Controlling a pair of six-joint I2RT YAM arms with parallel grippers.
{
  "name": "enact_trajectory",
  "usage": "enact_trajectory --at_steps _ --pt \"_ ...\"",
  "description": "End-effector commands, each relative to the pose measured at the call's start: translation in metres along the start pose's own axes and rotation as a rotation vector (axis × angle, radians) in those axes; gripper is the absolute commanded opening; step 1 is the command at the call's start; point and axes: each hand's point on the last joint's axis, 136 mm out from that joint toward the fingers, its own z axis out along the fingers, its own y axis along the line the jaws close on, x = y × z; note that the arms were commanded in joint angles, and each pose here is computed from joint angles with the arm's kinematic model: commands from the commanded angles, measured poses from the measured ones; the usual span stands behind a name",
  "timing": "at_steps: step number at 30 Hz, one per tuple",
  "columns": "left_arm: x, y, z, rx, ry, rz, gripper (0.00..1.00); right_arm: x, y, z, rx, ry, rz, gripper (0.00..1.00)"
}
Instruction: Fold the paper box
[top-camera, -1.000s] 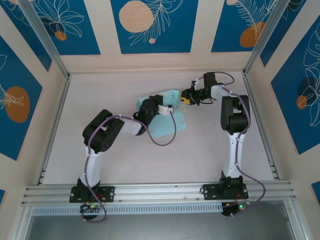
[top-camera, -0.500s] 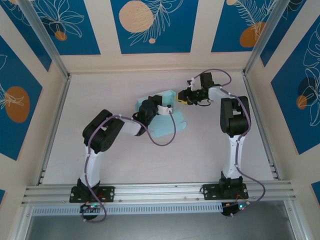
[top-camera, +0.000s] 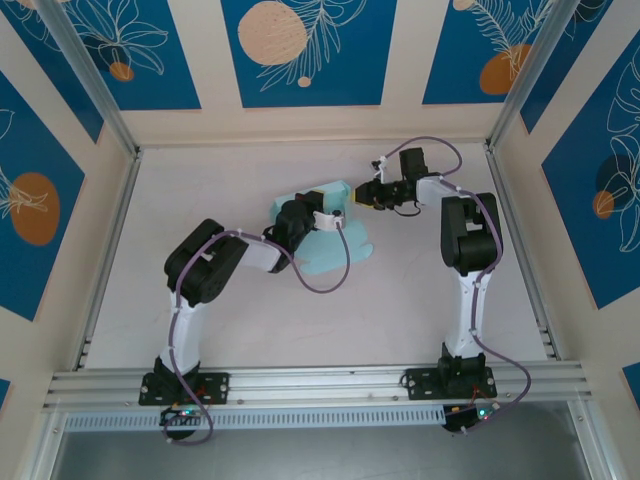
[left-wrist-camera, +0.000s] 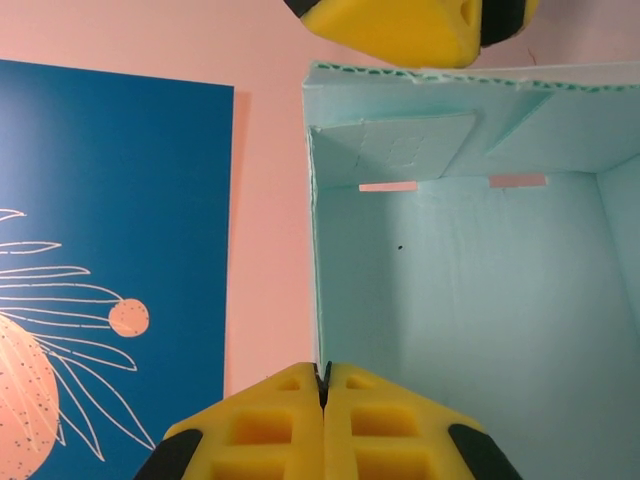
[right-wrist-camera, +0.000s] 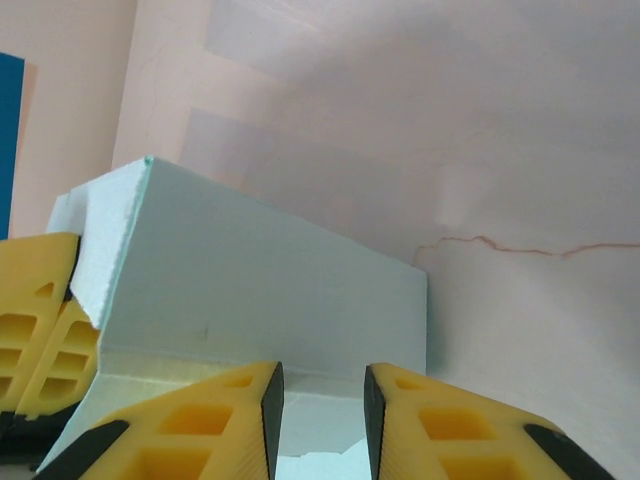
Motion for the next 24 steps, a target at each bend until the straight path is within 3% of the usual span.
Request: enact_trajectory --at_steps 1,18,22,24 --pt "0.004 -0.049 -0.006 0.176 -0.019 -0.030 0.00 0.000 0.035 -0.002 -0.055 -0.006 -0.116 0.31" --pt "0.014 -0.048 -0.010 0.222 -0.031 -0.070 0.00 -0.001 0.033 0.000 -0.018 -0.039 -0.161 0.31" --pt "0.014 -0.046 -0.009 0.221 -0.035 -0.070 0.00 -0.008 0.035 0.007 -0.014 -0.034 -0.187 0.45" --pt "0.014 -0.047 -0.009 0.224 -0.036 -0.074 0.00 -0.009 0.036 0.012 0.009 -0.023 -0.210 0.46"
